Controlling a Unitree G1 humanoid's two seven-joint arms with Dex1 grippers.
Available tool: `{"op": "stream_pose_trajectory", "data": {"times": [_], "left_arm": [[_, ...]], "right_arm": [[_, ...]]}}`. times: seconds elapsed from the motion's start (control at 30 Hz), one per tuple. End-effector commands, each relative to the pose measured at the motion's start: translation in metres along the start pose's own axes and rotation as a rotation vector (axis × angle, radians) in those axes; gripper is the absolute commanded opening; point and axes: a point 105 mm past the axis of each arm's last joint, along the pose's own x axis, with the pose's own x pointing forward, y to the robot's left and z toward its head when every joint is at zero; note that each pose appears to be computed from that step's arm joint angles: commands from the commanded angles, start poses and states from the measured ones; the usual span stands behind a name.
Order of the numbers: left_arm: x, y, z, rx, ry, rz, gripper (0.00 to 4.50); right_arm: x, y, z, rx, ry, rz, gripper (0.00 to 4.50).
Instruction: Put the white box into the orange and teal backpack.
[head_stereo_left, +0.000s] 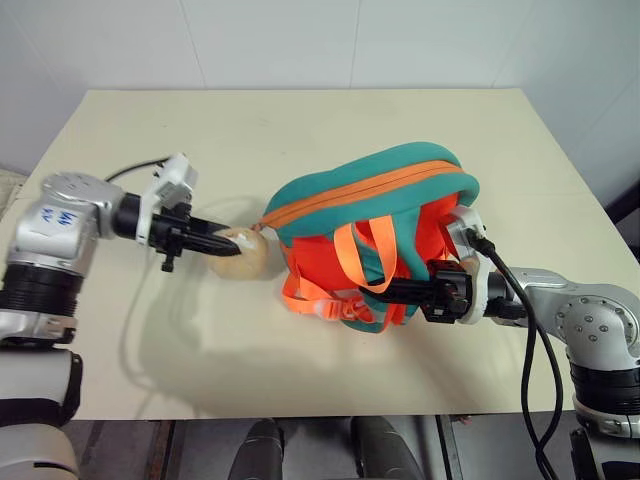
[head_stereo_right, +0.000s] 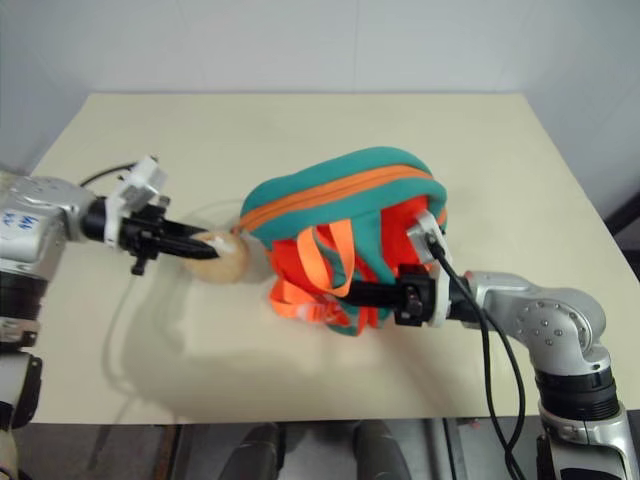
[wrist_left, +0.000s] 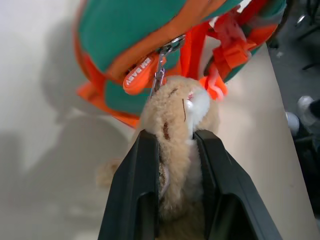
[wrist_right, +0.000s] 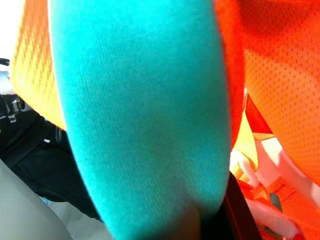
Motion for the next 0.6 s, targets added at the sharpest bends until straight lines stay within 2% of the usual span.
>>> {"op": "stream_pose_trajectory", "data": {"times": [0.03, 0.17, 0.27, 0.53, 0.57, 0.6], "left_arm": [[0.006, 0.016, -0.023, -0.038, 0.038, 0.102, 0.63], [0.029, 0.029, -0.018, 0.013, -0.026, 0.16, 0.63], [0.038, 0.027, -0.001, 0.124, -0.085, 0.173, 0.63], [0.02, 0.004, 0.046, 0.3, -0.167, 0.179, 0.63], [0.019, 0.001, 0.05, 0.314, -0.164, 0.182, 0.96], [0.017, 0.001, 0.055, 0.339, -0.163, 0.209, 1.3]], "right_arm": [[0.0, 0.008, 0.007, -0.027, -0.027, 0.026, 0.0], [0.003, 0.008, 0.009, -0.028, -0.037, 0.031, 0.0], [0.003, 0.008, 0.012, -0.038, -0.043, 0.028, 0.0], [0.001, 0.007, 0.023, -0.103, -0.06, -0.02, 0.0], [0.001, 0.005, 0.025, -0.116, -0.064, -0.036, 0.0], [0.0, 0.005, 0.027, -0.13, -0.065, -0.049, 0.34]]}}
